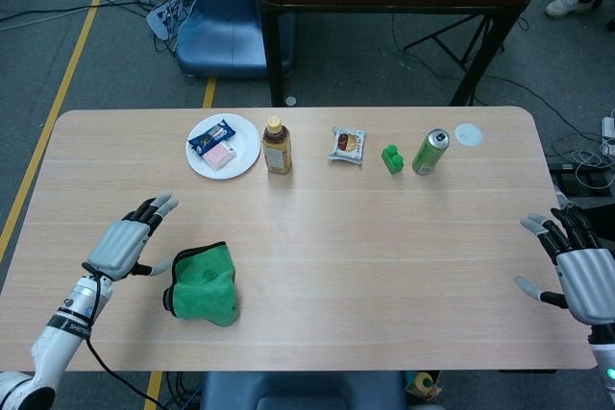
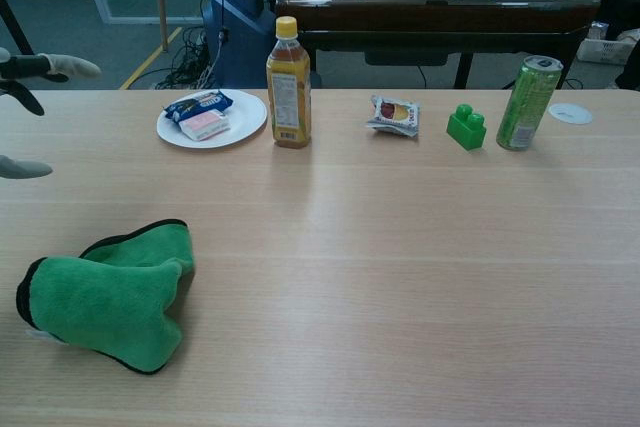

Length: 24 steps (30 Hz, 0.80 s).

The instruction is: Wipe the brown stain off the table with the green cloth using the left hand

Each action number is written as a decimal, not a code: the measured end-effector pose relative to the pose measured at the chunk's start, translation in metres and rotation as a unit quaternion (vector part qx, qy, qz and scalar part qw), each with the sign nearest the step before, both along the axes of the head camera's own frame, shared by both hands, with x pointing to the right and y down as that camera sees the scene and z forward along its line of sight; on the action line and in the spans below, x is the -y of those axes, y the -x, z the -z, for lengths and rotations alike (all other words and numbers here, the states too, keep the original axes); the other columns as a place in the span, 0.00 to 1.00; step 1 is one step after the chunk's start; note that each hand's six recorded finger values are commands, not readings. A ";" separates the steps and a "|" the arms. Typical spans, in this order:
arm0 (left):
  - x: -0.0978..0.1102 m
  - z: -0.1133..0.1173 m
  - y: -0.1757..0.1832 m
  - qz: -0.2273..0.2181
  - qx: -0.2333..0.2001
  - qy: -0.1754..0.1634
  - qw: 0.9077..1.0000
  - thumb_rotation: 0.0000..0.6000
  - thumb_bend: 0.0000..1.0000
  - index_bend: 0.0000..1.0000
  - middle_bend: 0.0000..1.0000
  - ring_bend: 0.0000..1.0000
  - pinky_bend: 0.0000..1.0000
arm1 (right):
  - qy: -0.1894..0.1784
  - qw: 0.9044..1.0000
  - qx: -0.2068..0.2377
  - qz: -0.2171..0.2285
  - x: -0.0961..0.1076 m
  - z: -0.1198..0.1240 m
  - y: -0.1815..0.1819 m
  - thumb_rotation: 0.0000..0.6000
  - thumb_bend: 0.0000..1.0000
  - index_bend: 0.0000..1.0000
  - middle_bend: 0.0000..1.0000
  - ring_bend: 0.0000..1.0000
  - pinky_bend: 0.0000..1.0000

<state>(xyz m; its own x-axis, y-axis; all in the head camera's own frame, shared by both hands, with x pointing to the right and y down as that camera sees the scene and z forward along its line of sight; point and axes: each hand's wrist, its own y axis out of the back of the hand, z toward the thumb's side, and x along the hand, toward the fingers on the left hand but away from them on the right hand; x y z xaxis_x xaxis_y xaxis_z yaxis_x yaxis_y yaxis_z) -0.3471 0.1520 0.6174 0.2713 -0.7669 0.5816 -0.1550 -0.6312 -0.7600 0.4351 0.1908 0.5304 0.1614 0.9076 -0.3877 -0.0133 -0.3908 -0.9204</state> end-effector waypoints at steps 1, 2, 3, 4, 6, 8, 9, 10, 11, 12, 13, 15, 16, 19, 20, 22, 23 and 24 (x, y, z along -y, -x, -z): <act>-0.002 0.002 0.006 0.008 0.006 -0.005 1.000 1.00 0.20 0.00 0.00 0.00 0.19 | 0.001 1.000 0.001 0.002 0.000 -0.001 0.000 1.00 0.22 0.21 0.22 0.10 0.03; -0.006 0.004 0.013 0.019 0.014 -0.011 1.000 1.00 0.20 0.00 0.00 0.00 0.19 | 0.003 1.000 0.003 0.004 0.000 -0.001 0.001 1.00 0.22 0.21 0.22 0.10 0.03; -0.009 0.006 0.019 0.027 0.021 -0.015 0.999 1.00 0.20 0.00 0.00 0.00 0.19 | 0.004 1.000 0.004 0.007 0.000 -0.002 0.001 1.00 0.22 0.21 0.22 0.10 0.03; -0.012 0.008 0.025 0.035 0.027 -0.019 0.999 1.00 0.20 0.00 0.00 0.00 0.19 | 0.005 1.000 0.005 0.009 0.001 -0.003 0.002 1.00 0.22 0.21 0.22 0.10 0.03; -0.018 0.013 0.038 0.053 0.040 -0.028 0.997 1.00 0.20 0.00 0.00 0.00 0.19 | 0.010 1.000 0.007 0.016 0.001 -0.005 0.003 1.00 0.22 0.21 0.22 0.10 0.03; -0.024 0.018 0.051 0.070 0.052 -0.036 0.996 1.00 0.20 0.00 0.00 0.00 0.19 | 0.013 1.000 0.010 0.024 0.001 -0.007 0.006 1.00 0.22 0.21 0.22 0.10 0.03; -0.026 0.020 0.056 0.076 0.058 -0.040 0.995 1.00 0.20 0.00 0.00 0.00 0.19 | 0.015 0.999 0.011 0.029 0.001 -0.008 0.007 1.00 0.22 0.21 0.22 0.10 0.03; -0.029 0.022 0.061 0.082 0.064 -0.044 0.994 1.00 0.20 0.00 0.00 0.00 0.19 | 0.017 0.999 0.012 0.033 0.001 -0.009 0.009 1.00 0.22 0.21 0.22 0.10 0.03; -0.033 0.024 0.068 0.089 0.072 -0.049 0.992 1.00 0.20 0.00 0.00 0.00 0.19 | 0.020 0.999 0.013 0.040 0.002 -0.011 0.011 1.00 0.22 0.21 0.22 0.10 0.03; -0.035 0.026 0.073 0.095 0.077 -0.052 0.991 1.00 0.20 0.00 0.00 0.00 0.19 | 0.022 0.999 0.014 0.045 0.002 -0.012 0.013 1.00 0.22 0.21 0.22 0.10 0.03; -0.038 0.028 0.077 0.101 0.082 -0.054 0.990 1.00 0.20 0.00 0.00 0.00 0.19 | 0.023 0.998 0.016 0.049 0.002 -0.013 0.014 1.00 0.22 0.21 0.22 0.10 0.03; -0.046 0.033 0.086 0.114 0.091 -0.061 0.987 1.00 0.20 0.00 0.00 0.00 0.19 | 0.025 0.998 0.022 0.055 0.002 -0.014 0.018 1.00 0.22 0.21 0.22 0.10 0.03; -0.050 0.035 0.090 0.119 0.095 -0.063 0.986 1.00 0.20 0.00 0.00 0.00 0.19 | 0.026 0.998 0.024 0.058 0.002 -0.015 0.019 1.00 0.22 0.21 0.22 0.10 0.03; -0.061 0.042 0.100 0.134 0.106 -0.072 0.983 1.00 0.20 0.00 0.00 0.00 0.19 | 0.029 0.997 0.033 0.063 0.001 -0.016 0.022 1.00 0.22 0.21 0.22 0.10 0.03; -0.066 0.044 0.103 0.140 0.109 -0.076 0.981 1.00 0.20 0.00 0.00 0.00 0.19 | 0.030 0.997 0.037 0.064 0.000 -0.017 0.024 1.00 0.22 0.21 0.22 0.10 0.03; -0.073 0.048 0.108 0.148 0.114 -0.082 0.979 1.00 0.20 0.00 0.00 0.00 0.19 | 0.030 0.996 0.044 0.067 -0.001 -0.017 0.026 1.00 0.22 0.21 0.22 0.10 0.03; -0.077 0.051 0.110 0.152 0.116 -0.085 0.978 1.00 0.20 0.00 0.00 0.00 0.19 | 0.029 0.996 0.046 0.068 -0.001 -0.017 0.027 1.00 0.22 0.21 0.22 0.10 0.03; -0.080 0.053 0.112 0.155 0.117 -0.088 0.977 1.00 0.20 0.00 0.00 0.00 0.19 | 0.028 0.996 0.047 0.068 -0.001 -0.017 0.028 1.00 0.22 0.21 0.22 0.10 0.03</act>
